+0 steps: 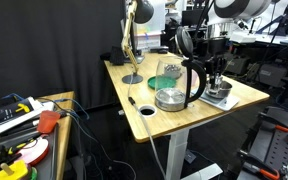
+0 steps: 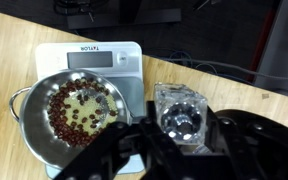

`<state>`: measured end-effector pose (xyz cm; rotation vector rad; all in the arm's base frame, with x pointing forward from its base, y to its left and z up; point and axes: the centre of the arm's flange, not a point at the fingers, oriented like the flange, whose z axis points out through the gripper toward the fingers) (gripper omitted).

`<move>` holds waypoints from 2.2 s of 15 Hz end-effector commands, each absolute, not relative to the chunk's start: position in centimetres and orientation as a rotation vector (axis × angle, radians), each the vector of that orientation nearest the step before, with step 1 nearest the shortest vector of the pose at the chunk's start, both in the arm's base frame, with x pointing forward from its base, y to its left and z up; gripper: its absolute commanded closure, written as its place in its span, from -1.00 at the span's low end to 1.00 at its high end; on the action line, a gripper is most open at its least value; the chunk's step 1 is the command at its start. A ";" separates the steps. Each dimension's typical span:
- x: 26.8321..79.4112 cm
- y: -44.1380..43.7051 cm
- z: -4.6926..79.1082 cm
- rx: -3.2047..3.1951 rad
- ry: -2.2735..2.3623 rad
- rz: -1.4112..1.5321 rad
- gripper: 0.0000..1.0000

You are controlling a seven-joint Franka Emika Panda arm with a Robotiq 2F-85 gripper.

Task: Move the black pepper container to the other side of the pot

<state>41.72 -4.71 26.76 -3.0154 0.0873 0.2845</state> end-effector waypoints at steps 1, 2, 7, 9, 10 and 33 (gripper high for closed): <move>40.7 -5.1 25.8 -3.033 0.192 0.284 0.64; 40.3 -5.1 25.5 -3.029 0.209 0.299 0.64; 39.3 -4.8 24.2 -3.001 0.238 0.357 0.64; 39.6 -4.6 23.8 -2.994 0.229 0.356 0.64; 39.8 -4.5 23.6 -2.996 0.227 0.356 0.64; 43.3 -2.5 19.0 -3.049 0.113 0.378 -0.45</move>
